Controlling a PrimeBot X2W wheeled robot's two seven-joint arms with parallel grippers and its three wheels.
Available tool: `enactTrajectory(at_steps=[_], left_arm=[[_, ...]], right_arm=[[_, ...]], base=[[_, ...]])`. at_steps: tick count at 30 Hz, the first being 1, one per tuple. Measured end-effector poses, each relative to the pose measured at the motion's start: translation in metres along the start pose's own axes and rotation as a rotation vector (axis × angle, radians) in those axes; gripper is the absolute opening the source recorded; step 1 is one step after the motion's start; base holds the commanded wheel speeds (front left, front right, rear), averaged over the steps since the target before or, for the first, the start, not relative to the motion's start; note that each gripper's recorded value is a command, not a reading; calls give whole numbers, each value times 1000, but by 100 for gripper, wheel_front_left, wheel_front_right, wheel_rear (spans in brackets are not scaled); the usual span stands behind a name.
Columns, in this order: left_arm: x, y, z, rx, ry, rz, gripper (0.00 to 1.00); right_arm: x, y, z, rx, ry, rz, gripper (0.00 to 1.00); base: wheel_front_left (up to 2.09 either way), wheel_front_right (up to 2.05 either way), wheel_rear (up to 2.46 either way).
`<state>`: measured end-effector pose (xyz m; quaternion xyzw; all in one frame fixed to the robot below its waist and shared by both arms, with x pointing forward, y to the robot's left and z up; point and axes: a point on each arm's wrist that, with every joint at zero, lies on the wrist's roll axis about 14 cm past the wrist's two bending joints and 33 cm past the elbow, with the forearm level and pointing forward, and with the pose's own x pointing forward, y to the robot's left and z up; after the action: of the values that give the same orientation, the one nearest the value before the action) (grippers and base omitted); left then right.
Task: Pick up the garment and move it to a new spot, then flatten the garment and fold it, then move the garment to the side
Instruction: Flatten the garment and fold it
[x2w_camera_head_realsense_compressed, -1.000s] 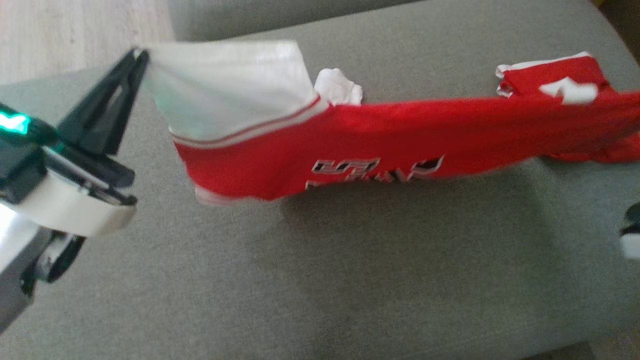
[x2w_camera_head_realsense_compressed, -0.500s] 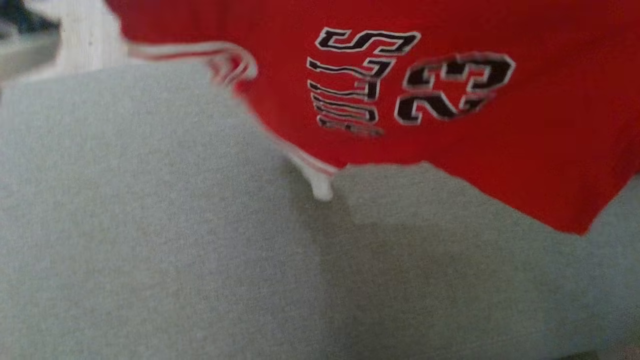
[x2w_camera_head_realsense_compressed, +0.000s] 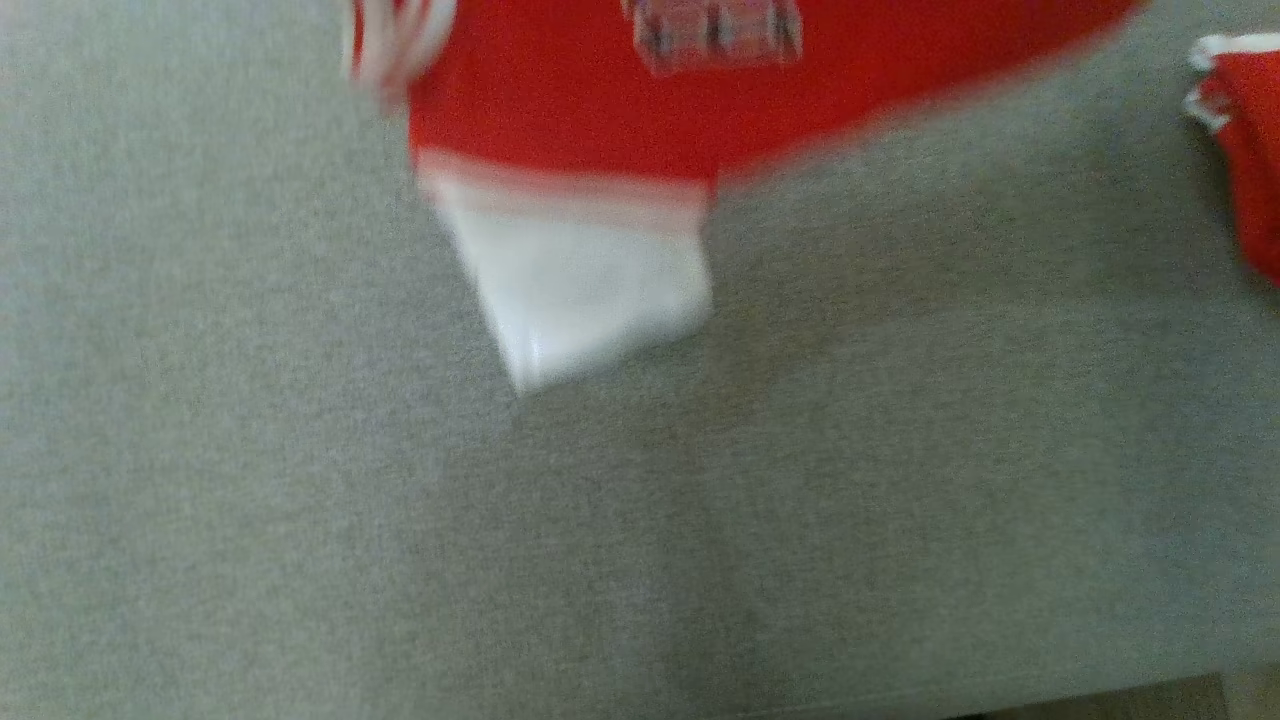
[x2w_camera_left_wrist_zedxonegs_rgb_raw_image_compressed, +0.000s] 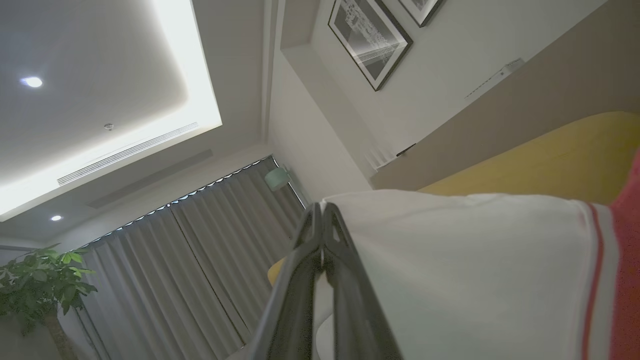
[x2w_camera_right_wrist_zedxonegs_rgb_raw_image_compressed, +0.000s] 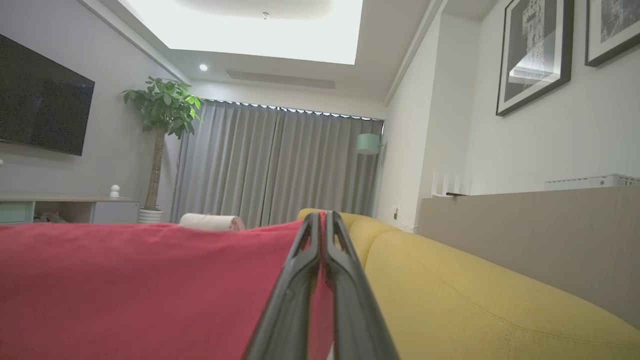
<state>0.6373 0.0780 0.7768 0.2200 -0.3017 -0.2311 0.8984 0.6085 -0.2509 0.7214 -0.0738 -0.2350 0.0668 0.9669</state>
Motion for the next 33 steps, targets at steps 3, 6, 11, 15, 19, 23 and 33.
enactTrajectory(at_steps=[3, 6, 11, 15, 19, 23, 33], left_arm=[[7, 12, -6, 13, -13, 42, 0], [8, 21, -12, 17, -19, 68, 0], [-6, 23, -22, -14, -20, 69, 0], [-40, -8, -52, -59, 40, 12, 0], [-96, -55, -91, -131, 158, -59, 0], [-153, -90, -104, -191, 253, -80, 0], [-291, -156, -96, -372, 500, -9, 0]], right_arm=[[13, 0, -8, -12, -19, -5, 0], [24, 5, -25, -12, -14, 1, 0], [24, 24, -62, 5, 57, 38, 0], [9, 37, -92, 40, 124, 57, 0], [-25, 51, -128, 81, 229, 75, 0], [-68, 61, -150, 137, 321, 76, 0], [-176, 55, -144, 163, 430, 39, 0]], base=[[0, 0, 0], [0, 0, 0], [0, 0, 0], [0, 0, 0], [0, 0, 0], [0, 0, 0], [0, 0, 0]])
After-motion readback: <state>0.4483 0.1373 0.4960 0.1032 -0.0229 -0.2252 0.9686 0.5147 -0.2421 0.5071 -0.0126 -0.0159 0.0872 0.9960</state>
